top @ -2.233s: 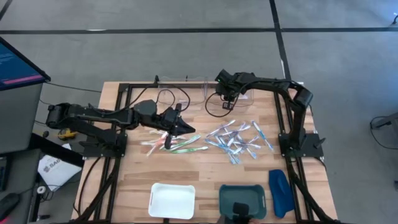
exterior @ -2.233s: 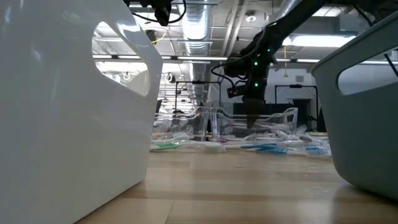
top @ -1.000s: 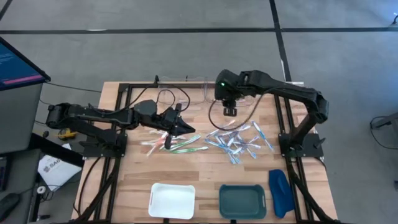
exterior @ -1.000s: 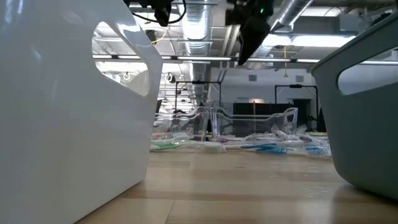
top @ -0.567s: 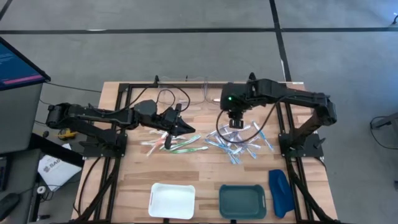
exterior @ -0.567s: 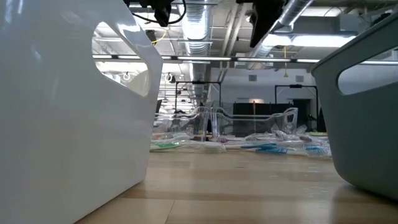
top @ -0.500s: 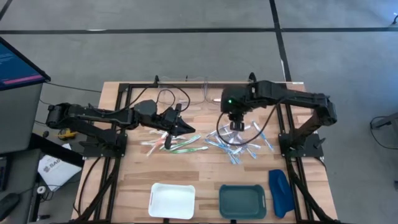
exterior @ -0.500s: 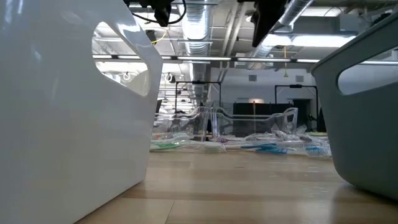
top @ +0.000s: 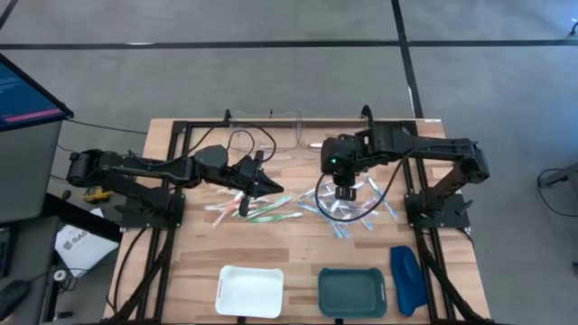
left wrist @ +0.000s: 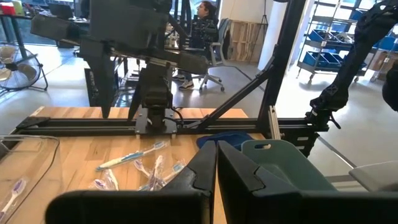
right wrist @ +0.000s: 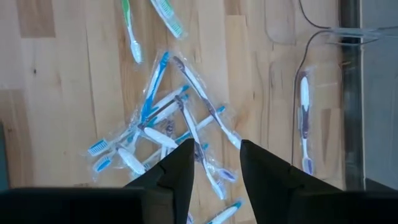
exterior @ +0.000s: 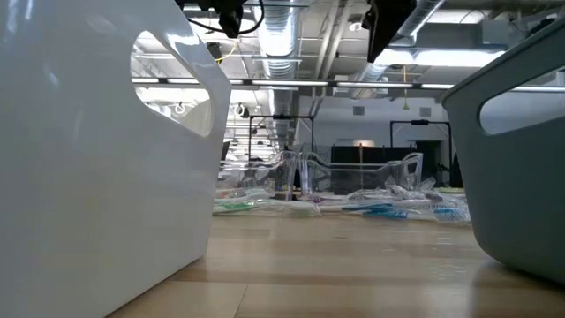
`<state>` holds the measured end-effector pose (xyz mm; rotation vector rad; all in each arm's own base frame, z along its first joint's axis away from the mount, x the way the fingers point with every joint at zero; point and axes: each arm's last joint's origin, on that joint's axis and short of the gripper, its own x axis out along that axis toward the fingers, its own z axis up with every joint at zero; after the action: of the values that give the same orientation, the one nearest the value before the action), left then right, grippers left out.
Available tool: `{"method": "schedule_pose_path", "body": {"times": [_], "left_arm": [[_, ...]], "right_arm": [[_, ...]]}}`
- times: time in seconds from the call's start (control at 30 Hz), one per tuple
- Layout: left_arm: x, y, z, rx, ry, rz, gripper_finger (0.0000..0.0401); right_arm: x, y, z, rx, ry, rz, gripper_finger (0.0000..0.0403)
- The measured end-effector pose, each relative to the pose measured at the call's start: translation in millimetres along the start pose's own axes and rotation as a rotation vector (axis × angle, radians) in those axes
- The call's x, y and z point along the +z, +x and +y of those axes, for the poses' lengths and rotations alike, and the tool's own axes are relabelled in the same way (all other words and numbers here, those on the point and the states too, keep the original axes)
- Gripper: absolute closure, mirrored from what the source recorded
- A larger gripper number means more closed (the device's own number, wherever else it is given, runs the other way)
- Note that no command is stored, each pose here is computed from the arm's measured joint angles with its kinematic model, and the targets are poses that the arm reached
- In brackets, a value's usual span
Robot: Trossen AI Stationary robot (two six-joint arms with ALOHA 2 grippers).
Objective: Pick & Place Toothbrushes
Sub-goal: Put the green toothbrush into the left transparent bin
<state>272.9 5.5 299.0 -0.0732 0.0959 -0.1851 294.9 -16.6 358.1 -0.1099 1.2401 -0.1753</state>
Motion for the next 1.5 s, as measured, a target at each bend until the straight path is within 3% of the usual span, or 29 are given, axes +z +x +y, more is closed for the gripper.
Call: {"method": "schedule_pose_path", "body": {"times": [0.23, 0.57, 0.83, 1.07, 1.33, 1.5], "left_arm": [[-0.1, 0.0, -0.1, 0.000, 0.000, 0.001, 0.0393], [-1.6, 1.0, -5.4, -0.020, -0.006, 0.015, 0.0393], [-1.8, 1.2, -6.4, -0.023, 0.000, 0.016, 0.0393], [1.9, 1.0, -5.6, -0.020, 0.155, -0.022, 0.0393], [11.8, 0.2, -6.6, -0.019, 0.182, -0.125, 0.0393], [10.7, 1.6, -14.3, -0.052, 0.113, -0.117, 0.0393]], "right_arm": [[-0.6, 1.7, 0.6, -0.001, 0.060, 0.001, 0.0281], [-29.3, 35.6, 16.8, 0.010, 0.066, -0.080, 0.0286], [-47.3, 30.1, 15.1, 0.022, 0.142, -0.510, 0.0285], [-38.1, 4.7, -4.2, -0.037, 0.198, -0.915, 0.0284], [-38.1, 5.9, 7.4, -0.065, 0.033, -0.905, 0.0284], [-40.5, 6.1, 9.2, -0.062, 0.016, -0.885, 0.0284]]}}
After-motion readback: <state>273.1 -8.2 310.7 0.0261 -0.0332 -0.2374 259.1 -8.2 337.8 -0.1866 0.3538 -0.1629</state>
